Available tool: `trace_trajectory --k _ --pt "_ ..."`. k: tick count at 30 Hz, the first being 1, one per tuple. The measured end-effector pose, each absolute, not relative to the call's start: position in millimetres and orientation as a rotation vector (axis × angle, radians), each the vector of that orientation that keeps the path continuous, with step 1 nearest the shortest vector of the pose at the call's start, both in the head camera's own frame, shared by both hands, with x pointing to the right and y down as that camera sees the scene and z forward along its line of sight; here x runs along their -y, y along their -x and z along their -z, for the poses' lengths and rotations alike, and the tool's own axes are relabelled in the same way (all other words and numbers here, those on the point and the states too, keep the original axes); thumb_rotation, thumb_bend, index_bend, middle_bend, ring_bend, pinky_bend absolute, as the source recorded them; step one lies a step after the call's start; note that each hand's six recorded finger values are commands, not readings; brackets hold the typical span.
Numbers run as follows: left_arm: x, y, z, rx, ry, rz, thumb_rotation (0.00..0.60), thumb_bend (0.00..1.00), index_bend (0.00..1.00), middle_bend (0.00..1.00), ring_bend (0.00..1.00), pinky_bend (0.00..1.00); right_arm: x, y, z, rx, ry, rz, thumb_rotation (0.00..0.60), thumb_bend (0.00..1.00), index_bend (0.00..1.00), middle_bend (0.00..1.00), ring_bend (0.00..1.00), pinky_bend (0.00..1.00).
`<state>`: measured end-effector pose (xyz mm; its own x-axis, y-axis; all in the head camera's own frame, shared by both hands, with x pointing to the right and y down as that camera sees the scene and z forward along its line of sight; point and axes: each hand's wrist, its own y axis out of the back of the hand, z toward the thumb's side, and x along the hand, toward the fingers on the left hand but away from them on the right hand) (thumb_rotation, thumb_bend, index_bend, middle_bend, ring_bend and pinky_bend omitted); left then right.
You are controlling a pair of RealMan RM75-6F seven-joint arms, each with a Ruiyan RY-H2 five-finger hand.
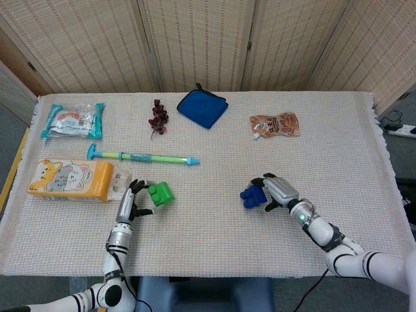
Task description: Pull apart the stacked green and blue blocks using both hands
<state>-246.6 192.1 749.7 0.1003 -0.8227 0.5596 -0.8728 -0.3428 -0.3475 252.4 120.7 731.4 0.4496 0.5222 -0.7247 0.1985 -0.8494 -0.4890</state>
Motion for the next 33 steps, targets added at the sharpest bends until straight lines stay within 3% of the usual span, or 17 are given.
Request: trace_trajectory --k 1,3,6,9,19,27,33 --pt "-193 246 -750 1.737 -2.289 -1.079 0.600 0.44 0.33 0.44 0.09 0.00 -121 -252 -731 0.606 2.378 -1.359 0.600 0.34 0.04 0.03 0.10 0.00" --pt "-194 244 -752 1.687 -2.319 -1.091 0.600 0.41 0.16 0.18 0.00 0.00 -121 -253 -730 0.599 2.389 -1.360 0.600 0.34 0.00 0.00 0.03 0.00" --pt "-196 242 -754 1.614 -2.366 -1.111 0.600 0.36 0.05 0.01 0.00 0.00 -117 -253 -725 0.616 2.395 -1.346 0.600 0.34 0.00 0.00 0.00 0.00" --pt "-195 239 -752 1.582 -2.415 -1.112 0.600 0.35 0.00 0.00 0.00 0.00 -115 -254 -721 0.630 2.401 -1.336 0.600 0.34 0.00 0.00 0.00 0.00" --pt "-185 237 -735 1.597 -2.533 -1.095 0.600 0.32 0.00 0.00 0.00 0.00 -111 -254 -696 0.635 2.419 -1.286 0.600 0.34 0.00 0.00 0.00 0.00" --pt "-173 258 -697 1.536 -2.718 -1.181 0.600 0.32 0.03 0.00 0.00 0.00 -106 -265 -659 0.639 2.286 -1.189 0.600 0.34 0.00 0.00 0.00 0.00" --pt "-176 311 -656 1.414 -2.891 -1.464 0.600 0.32 0.05 0.00 0.00 0.00 -118 -289 -644 0.627 2.007 -1.210 0.600 0.34 0.00 0.00 0.00 0.00"
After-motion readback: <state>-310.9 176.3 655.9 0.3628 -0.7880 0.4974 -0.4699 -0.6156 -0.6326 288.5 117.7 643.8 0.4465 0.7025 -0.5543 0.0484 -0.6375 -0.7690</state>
